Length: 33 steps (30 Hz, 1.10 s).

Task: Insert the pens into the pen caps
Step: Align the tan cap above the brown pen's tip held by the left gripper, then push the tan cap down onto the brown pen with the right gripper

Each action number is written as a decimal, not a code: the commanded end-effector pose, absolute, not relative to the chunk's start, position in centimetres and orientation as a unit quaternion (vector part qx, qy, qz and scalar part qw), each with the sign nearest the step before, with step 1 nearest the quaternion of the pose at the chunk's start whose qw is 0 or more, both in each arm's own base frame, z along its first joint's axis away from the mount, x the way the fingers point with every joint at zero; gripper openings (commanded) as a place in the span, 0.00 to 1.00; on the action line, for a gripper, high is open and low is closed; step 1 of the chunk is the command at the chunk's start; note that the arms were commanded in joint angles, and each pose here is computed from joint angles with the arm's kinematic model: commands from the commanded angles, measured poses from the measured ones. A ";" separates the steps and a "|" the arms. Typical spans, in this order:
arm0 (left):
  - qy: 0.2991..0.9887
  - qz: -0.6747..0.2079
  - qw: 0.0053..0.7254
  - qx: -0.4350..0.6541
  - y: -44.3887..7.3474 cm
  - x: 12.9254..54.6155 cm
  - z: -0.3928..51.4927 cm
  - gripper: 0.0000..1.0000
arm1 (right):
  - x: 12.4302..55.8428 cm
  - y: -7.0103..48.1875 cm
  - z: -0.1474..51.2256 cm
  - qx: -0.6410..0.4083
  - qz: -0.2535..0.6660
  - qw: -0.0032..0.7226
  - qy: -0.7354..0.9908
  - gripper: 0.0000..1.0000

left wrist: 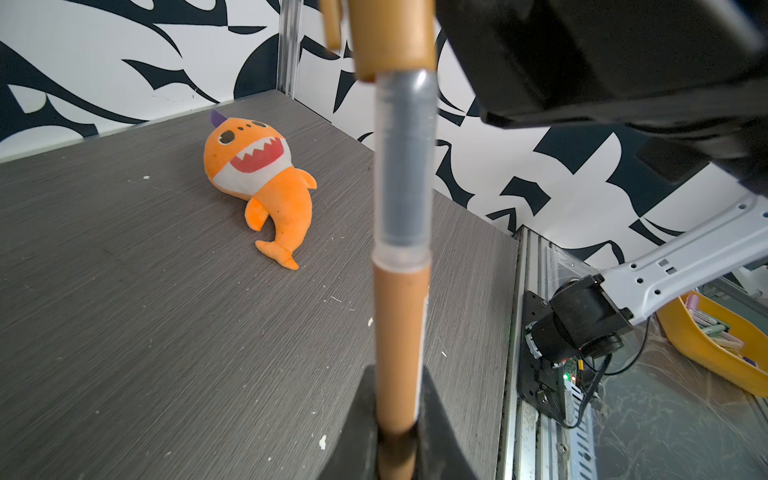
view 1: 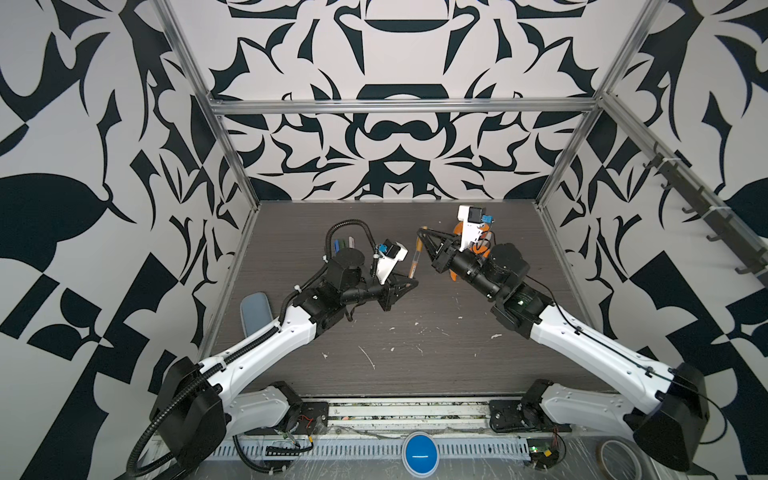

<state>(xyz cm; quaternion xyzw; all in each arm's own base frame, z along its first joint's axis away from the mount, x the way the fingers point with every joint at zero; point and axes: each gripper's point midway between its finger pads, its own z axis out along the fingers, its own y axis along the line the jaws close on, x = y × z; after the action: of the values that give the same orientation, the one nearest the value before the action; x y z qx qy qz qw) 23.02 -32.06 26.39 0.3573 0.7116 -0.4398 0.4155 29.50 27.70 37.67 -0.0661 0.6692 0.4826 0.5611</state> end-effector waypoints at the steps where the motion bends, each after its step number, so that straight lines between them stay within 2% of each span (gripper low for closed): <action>1: 0.687 -0.452 0.451 0.347 -32.1 23.3 28.9 0.04 | 28.4 28.0 37.3 -0.066 0.509 0.544 0.663 0.04; 11: 0.683 -0.455 0.462 0.336 -31.9 23.6 29.6 0.04 | 27.2 28.9 34.3 -0.087 0.504 0.521 0.683 0.04; 16: 0.679 -0.455 0.478 0.321 -31.4 24.3 30.6 0.04 | 26.3 29.5 32.3 -0.109 0.488 0.501 0.706 0.11; 26: 0.679 -0.449 0.506 0.285 -31.5 26.5 34.5 0.04 | 25.1 29.6 31.0 -0.129 0.483 0.482 0.720 0.15; 29: 0.669 -0.438 0.515 0.310 -31.9 26.6 34.6 0.04 | 25.0 29.0 32.4 -0.130 0.477 0.496 0.714 0.20; 33: 0.659 -0.430 0.521 0.331 -31.9 26.1 33.6 0.04 | 24.5 28.2 35.2 -0.138 0.468 0.513 0.706 0.33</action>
<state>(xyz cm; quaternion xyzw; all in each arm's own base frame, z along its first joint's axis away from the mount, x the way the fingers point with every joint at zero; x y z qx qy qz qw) 25.25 -32.21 30.43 0.3304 0.6981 -0.4392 0.4590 25.91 28.10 33.97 -0.1095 0.7021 0.4680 0.5254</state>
